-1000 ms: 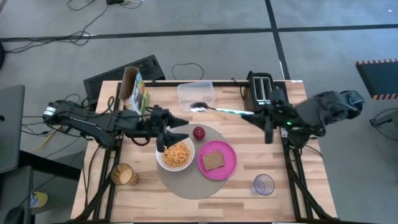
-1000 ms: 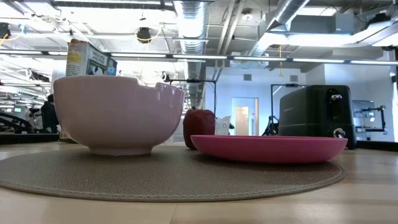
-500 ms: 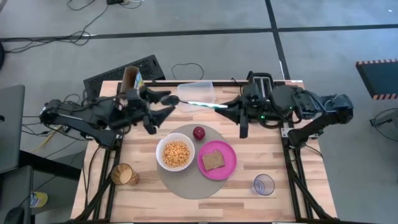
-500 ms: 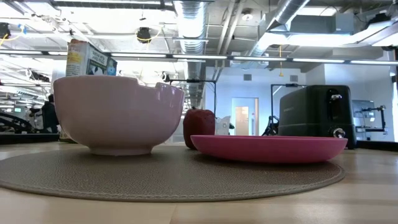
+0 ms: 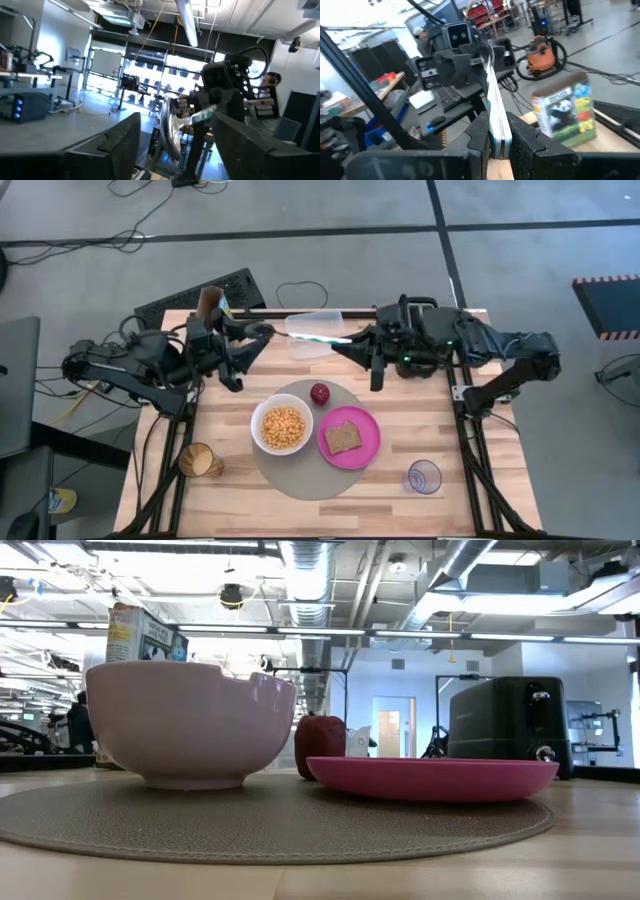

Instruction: Arrange a breakfast setting

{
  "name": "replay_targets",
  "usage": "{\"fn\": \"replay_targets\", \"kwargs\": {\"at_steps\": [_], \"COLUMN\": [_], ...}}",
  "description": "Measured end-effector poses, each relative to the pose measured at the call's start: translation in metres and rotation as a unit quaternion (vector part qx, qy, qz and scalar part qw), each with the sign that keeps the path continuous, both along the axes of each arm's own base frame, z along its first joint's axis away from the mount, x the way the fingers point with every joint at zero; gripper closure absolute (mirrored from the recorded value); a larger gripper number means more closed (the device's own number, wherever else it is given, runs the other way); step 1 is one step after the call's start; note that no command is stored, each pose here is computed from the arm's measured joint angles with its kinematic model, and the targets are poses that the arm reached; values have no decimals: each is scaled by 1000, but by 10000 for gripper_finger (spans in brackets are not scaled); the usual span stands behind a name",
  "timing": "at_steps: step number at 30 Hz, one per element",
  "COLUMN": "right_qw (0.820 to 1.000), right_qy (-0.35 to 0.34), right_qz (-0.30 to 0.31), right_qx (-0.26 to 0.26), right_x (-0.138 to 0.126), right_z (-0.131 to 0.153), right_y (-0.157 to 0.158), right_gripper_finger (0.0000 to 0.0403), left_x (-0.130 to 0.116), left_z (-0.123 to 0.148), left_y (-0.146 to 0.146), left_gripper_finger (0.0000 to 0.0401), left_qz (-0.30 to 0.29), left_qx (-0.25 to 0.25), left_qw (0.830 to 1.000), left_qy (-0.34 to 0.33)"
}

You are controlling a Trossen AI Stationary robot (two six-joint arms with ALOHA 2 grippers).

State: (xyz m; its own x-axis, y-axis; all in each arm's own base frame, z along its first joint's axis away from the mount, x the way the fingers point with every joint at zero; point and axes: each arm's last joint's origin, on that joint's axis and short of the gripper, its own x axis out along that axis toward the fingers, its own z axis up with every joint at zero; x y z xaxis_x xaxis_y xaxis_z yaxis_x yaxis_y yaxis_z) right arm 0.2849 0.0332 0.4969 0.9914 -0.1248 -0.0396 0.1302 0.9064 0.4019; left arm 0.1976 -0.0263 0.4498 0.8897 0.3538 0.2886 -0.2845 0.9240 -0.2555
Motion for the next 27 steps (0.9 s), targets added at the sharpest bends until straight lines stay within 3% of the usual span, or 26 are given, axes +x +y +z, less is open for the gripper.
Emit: {"fn": "replay_targets", "kwargs": {"at_steps": [13,27], "right_qw": [1000,1000], "right_qy": [-16,-21], "right_qz": [-2,-4], "right_qx": [-13,-17], "right_x": [6,2], "right_z": [1,3], "right_y": [-1,-2], "right_gripper_finger": [325,325], "left_x": [-1,1], "left_z": [2,-2], "left_y": [0,0], "left_gripper_finger": [292,307], "left_qz": [12,8], "left_qx": [24,21], "left_qw": [1000,1000], "left_qy": [1,18]}}
